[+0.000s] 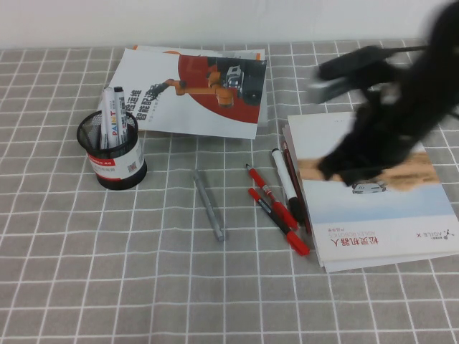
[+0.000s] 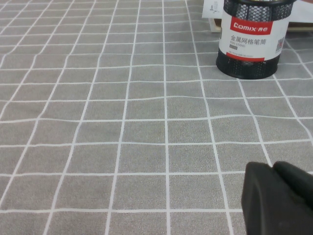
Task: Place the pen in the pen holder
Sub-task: Pick up the pen on the table
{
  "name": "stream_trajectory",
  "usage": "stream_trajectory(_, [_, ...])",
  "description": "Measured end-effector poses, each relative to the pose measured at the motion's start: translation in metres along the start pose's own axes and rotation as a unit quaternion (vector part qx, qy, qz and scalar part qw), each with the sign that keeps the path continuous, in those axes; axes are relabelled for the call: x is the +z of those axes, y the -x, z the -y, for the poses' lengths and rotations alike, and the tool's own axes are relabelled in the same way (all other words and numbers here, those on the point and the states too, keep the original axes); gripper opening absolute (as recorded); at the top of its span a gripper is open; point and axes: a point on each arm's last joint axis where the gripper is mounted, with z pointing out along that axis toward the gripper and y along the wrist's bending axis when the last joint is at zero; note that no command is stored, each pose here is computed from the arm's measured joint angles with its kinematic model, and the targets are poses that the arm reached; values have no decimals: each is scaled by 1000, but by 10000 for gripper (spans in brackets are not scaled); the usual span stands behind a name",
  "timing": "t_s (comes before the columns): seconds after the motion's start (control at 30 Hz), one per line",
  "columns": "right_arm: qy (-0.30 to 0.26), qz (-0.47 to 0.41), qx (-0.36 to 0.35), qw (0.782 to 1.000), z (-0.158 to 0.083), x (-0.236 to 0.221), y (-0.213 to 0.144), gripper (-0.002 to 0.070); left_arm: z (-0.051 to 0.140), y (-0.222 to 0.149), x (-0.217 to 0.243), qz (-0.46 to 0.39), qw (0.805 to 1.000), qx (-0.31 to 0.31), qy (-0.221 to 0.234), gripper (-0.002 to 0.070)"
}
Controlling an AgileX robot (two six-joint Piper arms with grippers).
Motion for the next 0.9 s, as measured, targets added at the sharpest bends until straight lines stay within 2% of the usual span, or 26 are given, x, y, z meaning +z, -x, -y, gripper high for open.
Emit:
stream_trajectory(0.13, [-18, -49, -23, 998, -12, 33, 34, -12, 0, 0, 0, 0, 1000, 0, 0, -3])
stream_trajectory(0.4, [-15, -29, -42, 999, -45, 72, 83, -12, 0, 0, 0, 0, 1000, 0, 0, -3])
stream_trajectory(0.9, [23, -41, -79, 996, -111, 136, 101, 3, 0, 0, 0, 0, 1000, 0, 0, -3])
